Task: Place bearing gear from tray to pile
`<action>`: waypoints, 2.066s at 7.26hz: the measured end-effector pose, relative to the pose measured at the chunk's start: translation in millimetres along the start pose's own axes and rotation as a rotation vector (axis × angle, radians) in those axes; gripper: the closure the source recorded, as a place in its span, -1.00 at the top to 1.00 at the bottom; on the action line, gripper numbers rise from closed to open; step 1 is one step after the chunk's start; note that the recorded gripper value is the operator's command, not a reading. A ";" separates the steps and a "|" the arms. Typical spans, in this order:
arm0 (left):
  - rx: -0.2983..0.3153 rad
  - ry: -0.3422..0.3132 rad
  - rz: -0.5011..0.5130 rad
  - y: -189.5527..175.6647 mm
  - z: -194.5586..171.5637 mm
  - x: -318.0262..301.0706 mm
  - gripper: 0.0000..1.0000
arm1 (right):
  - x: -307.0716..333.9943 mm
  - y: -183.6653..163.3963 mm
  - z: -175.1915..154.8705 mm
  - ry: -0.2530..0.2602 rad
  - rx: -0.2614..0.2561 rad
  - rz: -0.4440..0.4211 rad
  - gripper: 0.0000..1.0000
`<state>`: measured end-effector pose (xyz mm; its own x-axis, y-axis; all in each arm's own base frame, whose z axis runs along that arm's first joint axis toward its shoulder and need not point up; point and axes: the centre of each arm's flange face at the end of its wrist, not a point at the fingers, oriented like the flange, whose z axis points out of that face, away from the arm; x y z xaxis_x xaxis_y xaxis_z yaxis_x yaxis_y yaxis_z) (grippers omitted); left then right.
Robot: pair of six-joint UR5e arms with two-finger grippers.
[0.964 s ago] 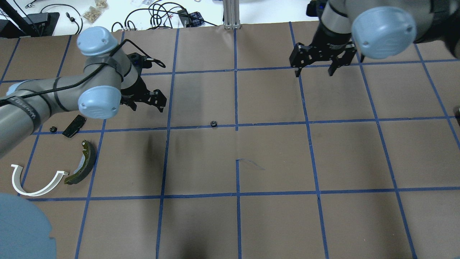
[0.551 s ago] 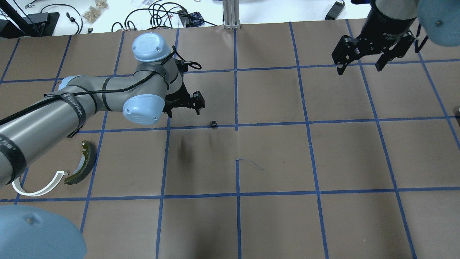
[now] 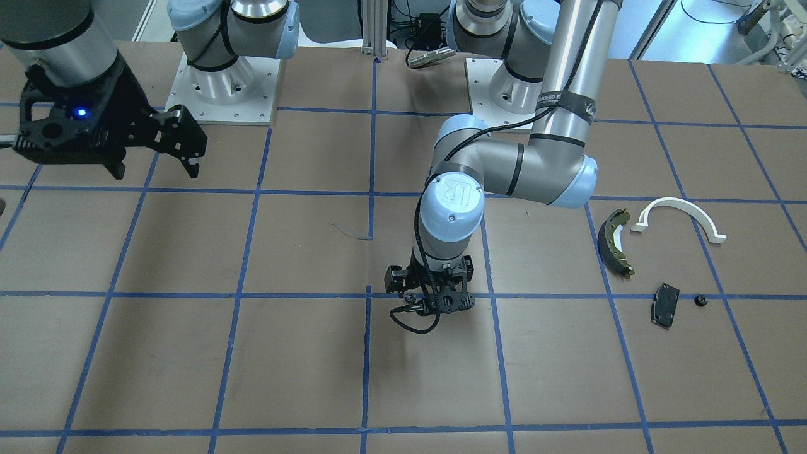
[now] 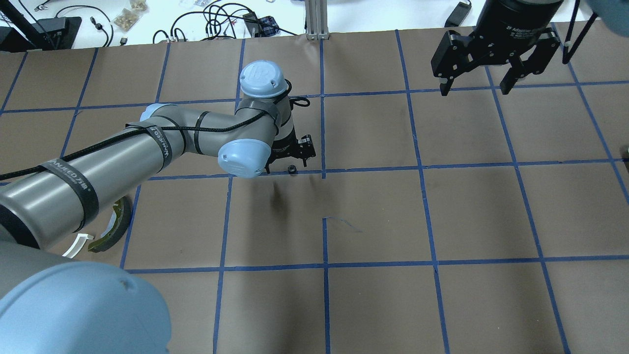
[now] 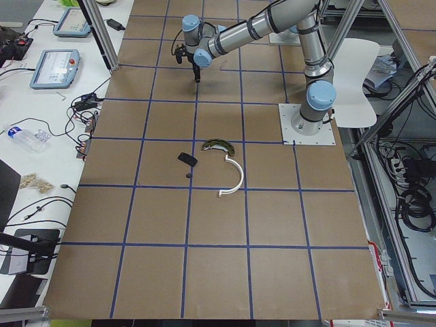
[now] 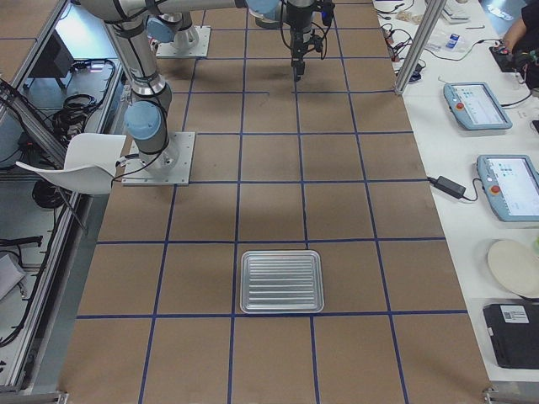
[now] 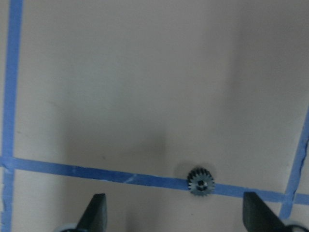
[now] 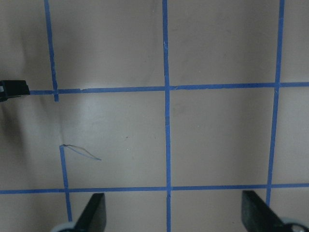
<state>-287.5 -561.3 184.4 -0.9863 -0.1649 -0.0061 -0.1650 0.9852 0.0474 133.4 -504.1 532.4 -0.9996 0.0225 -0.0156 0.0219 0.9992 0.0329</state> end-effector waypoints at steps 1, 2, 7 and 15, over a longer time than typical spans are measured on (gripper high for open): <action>-0.008 -0.004 0.002 0.3 6.3 2.5 0.10 | -4.1 9.0 -10.2 -0.003 -0.002 0.002 1.00; -0.012 -0.006 0.004 -1.6 10.1 4.3 0.01 | -7.8 17.5 -17.6 -0.005 0.000 -0.004 1.00; -0.008 -0.009 0.010 -11.1 14.2 9.0 -0.91 | -12.8 22.4 -5.0 0.005 -0.020 -0.076 1.00; -0.051 -0.102 0.237 -54.1 -45.2 -290.8 -0.89 | -9.3 12.4 28.3 0.038 0.016 -0.080 1.00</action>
<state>8.4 -568.8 228.7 -0.9929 0.0789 -0.0893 0.0689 0.9916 0.1094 143.5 -491.0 504.6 -0.9981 -0.0582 0.0207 -0.0579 0.9982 0.0170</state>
